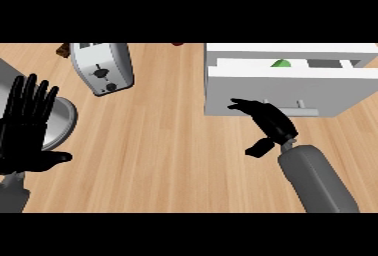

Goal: Pick up the cup, place it into the drawer and close the drawer

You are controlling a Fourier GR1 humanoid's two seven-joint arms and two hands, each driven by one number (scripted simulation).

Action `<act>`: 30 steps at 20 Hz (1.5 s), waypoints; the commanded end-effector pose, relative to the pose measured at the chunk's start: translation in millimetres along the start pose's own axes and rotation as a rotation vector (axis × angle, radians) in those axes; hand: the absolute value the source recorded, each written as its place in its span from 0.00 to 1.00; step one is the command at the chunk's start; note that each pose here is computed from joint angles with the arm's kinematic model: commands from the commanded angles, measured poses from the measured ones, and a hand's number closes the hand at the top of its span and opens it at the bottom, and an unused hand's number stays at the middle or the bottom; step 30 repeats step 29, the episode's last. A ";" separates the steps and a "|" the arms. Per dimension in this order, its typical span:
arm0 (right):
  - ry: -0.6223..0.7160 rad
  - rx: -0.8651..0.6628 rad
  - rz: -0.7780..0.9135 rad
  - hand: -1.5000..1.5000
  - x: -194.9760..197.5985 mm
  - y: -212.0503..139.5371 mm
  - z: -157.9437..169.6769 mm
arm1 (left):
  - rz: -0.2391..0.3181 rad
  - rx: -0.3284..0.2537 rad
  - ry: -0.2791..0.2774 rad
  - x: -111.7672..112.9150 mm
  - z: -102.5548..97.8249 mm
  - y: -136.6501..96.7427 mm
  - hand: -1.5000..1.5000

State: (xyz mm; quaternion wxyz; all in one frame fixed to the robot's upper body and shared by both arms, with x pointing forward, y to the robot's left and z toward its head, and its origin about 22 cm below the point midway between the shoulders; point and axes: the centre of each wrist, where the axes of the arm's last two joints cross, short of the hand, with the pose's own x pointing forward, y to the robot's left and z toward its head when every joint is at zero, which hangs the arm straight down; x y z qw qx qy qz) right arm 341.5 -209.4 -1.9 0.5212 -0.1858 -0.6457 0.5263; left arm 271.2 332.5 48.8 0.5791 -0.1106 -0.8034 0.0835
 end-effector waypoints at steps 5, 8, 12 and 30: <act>0.026 0.021 -0.065 0.00 -24.8 -2.5 -41.3 | 0.020 -0.037 -0.023 15.0 8.4 4.9 0.00; 0.023 0.030 -0.095 0.00 -40.9 -22.0 -43.2 | 0.029 -0.022 0.000 -0.7 18.4 15.5 0.00; 0.029 0.036 -0.083 0.00 -50.6 -40.3 -46.8 | 0.037 -0.045 0.004 0.2 12.7 23.4 0.00; 0.061 0.013 -0.094 0.00 -74.0 -93.7 -37.7 | 0.008 -0.059 -0.016 -12.1 -2.7 -2.8 0.00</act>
